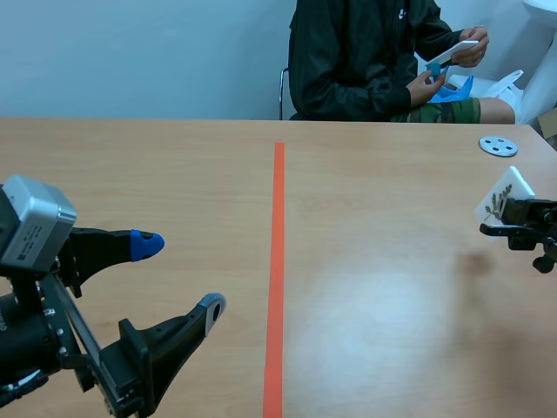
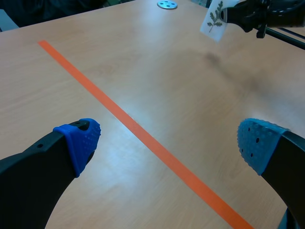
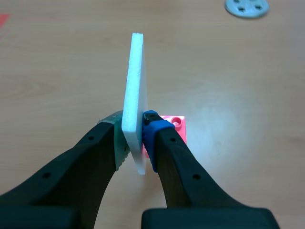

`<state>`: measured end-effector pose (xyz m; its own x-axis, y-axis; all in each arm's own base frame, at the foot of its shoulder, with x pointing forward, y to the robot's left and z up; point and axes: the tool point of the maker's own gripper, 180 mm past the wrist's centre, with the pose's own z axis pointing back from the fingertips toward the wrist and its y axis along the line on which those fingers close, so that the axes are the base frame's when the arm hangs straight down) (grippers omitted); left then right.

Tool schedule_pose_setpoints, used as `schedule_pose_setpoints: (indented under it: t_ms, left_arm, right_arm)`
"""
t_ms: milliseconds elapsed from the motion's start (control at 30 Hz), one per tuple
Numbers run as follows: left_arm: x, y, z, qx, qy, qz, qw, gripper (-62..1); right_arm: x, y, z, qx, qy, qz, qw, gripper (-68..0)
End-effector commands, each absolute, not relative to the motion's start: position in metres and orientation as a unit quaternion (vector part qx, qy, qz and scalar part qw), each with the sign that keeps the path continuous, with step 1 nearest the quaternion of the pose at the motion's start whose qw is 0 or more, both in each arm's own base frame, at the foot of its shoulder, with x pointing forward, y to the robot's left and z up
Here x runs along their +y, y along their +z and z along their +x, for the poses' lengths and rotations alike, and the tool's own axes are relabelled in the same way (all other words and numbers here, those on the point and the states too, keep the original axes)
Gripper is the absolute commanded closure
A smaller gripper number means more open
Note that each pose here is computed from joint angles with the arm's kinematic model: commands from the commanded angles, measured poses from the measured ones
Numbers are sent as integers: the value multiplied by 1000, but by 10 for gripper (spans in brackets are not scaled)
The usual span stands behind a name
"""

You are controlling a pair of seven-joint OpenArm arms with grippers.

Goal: Sort the leaf by its shape. The table is split by an orange tape line. A compound leaf with several leaflets goes to the left side, a simple leaf with one blade goes to the right side. Return to the home posture when a red brick is placed on the table.

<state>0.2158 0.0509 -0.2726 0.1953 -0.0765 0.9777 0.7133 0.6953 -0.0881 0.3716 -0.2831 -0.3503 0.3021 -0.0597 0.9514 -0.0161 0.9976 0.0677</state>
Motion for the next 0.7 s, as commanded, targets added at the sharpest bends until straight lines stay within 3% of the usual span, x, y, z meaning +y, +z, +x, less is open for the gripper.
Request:
schedule_pose_setpoints:
  t_ms: [0,533,667]
  left_arm:
    - [51,-267,218,-580,-270,-281,715,-617]
    - [51,-267,218,-580,-270,-281,715,-617]
    - [51,-267,218,-580,-270,-281,715,-617]
  right_arm:
    - [-285,-332,388,-611,-9,32,791,-13]
    - [-296,-353,392,-580,-31,3,814,-13]
    - [-296,-354,391,-578,-31,3,815,-51]
